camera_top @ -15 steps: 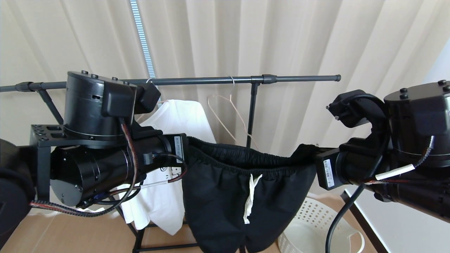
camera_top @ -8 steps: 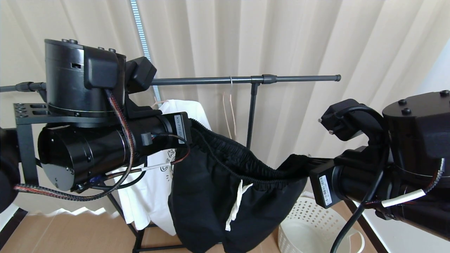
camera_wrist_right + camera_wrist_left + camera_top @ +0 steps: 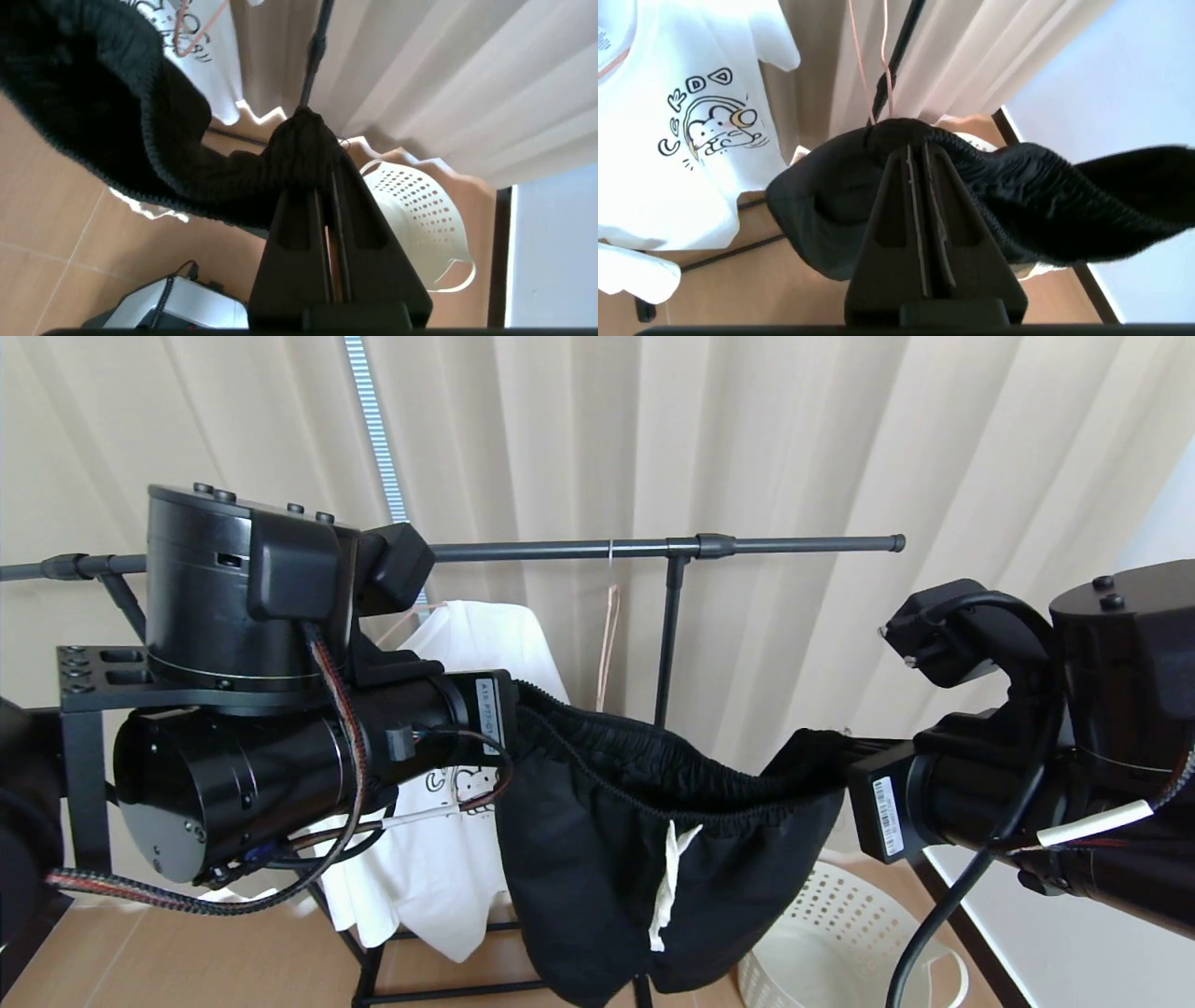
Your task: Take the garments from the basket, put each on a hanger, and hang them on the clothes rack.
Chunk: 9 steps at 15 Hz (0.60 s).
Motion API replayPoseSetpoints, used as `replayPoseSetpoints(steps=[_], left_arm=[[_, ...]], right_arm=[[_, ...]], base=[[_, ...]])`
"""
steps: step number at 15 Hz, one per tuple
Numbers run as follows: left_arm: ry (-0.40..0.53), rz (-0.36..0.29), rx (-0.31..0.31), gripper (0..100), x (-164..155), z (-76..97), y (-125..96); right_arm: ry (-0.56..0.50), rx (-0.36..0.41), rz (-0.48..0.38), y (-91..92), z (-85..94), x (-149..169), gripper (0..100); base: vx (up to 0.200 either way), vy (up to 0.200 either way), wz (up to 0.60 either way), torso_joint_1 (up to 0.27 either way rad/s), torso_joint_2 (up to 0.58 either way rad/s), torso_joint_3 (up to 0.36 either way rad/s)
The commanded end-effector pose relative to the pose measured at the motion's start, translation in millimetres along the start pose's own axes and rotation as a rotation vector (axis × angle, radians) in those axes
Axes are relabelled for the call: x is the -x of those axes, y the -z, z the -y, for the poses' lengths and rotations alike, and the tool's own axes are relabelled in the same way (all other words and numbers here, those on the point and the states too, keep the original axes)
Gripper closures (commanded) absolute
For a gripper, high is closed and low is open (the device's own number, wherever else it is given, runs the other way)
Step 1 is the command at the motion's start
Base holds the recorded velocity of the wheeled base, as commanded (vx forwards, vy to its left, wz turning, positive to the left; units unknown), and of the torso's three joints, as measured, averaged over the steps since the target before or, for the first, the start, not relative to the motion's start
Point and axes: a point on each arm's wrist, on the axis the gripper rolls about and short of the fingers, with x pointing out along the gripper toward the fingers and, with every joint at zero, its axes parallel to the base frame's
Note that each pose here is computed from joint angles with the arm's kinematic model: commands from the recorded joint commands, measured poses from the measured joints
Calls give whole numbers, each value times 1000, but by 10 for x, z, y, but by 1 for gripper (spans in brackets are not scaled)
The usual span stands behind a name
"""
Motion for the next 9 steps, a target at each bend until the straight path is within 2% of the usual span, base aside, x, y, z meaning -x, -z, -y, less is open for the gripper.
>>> replayPoseSetpoints(steps=[1,7,9], left_arm=[[2,-7,-4,0,16,-4,28],[14,-12,-7,0,48,12,47],[13,-14,-8,0,39,13,52]], right_arm=[[10,-10,6,-16,34,2,100],[15,-14,6,-19,49,-6,100],[44,-22,1,-25,117,-33,100]], base=[[0,0,0,0,0,0],[0,0,0,0,0,0],[0,0,0,0,0,0]])
